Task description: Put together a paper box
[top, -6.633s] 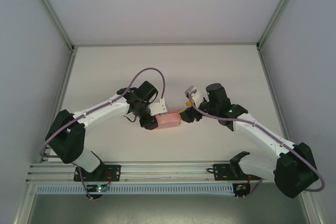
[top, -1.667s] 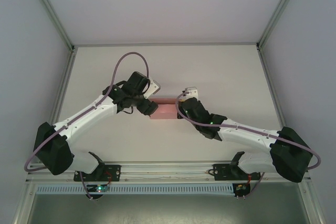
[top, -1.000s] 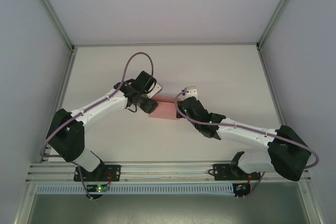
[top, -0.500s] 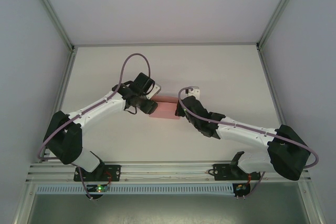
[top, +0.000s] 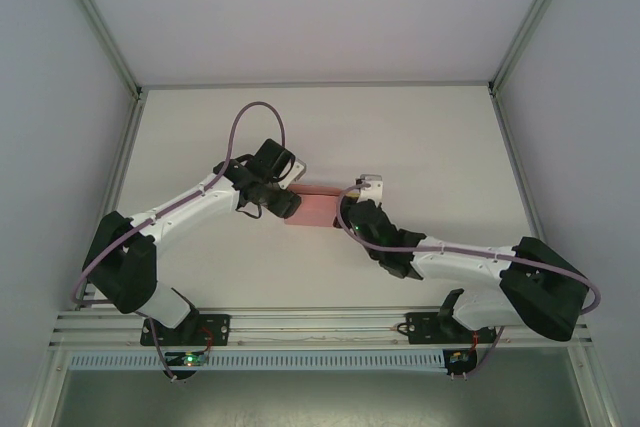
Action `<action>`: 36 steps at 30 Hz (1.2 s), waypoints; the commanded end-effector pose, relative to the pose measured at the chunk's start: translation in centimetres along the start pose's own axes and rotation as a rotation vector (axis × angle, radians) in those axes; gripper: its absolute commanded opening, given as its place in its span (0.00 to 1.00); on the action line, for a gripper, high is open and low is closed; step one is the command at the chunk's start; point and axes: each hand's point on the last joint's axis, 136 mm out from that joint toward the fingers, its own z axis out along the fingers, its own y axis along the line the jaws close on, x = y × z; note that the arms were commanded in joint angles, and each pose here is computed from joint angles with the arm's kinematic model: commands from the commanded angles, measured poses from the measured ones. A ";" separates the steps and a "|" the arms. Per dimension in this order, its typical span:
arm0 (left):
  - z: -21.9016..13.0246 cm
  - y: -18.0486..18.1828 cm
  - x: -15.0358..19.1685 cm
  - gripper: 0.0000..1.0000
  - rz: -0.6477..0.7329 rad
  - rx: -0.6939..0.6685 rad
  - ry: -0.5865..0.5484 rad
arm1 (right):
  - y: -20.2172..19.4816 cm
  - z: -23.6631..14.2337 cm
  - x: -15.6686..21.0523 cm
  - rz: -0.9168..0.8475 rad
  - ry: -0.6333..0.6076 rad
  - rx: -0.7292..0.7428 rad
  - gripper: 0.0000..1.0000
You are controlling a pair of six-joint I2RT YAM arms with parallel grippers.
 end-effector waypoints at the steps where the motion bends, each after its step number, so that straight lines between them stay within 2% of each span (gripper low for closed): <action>1: 0.8 -1.3 0.0 0.64 -0.011 0.054 0.003 | 0.0 -0.9 5.6 -0.164 0.155 -0.105 0.00; 5: 0.9 -1.3 -0.1 0.65 -0.015 0.051 0.009 | -1.4 -0.9 5.8 -0.178 0.154 -0.079 0.00; 9: 0.8 -1.5 -0.4 0.68 -0.018 0.067 0.006 | -0.8 -0.9 5.5 -0.246 0.149 -0.115 0.00; 15: -1.4 -1.4 -1.4 0.74 0.008 0.051 -0.033 | -0.7 -0.5 4.5 -0.224 0.153 -0.115 0.00; 17: -2.3 -1.0 -1.5 0.80 0.025 0.023 -0.037 | -0.9 -0.5 4.3 -0.208 0.157 -0.094 0.00; 21: -3.2 -0.6 -0.7 0.81 0.042 0.000 -0.037 | -1.1 -0.3 4.4 -0.200 0.170 -0.069 0.00; 25: -3.2 -0.4 0.4 0.70 0.012 -0.013 -0.011 | -1.3 -0.2 4.3 -0.179 0.170 -0.048 0.00; 30: -3.4 -0.3 1.7 0.61 -0.028 -0.030 0.024 | -1.5 -0.1 4.0 -0.198 0.174 -0.001 0.00; 36: -3.6 -0.6 2.5 0.57 -0.048 -0.044 0.017 | -1.8 0.0 4.1 -0.192 0.185 0.040 0.00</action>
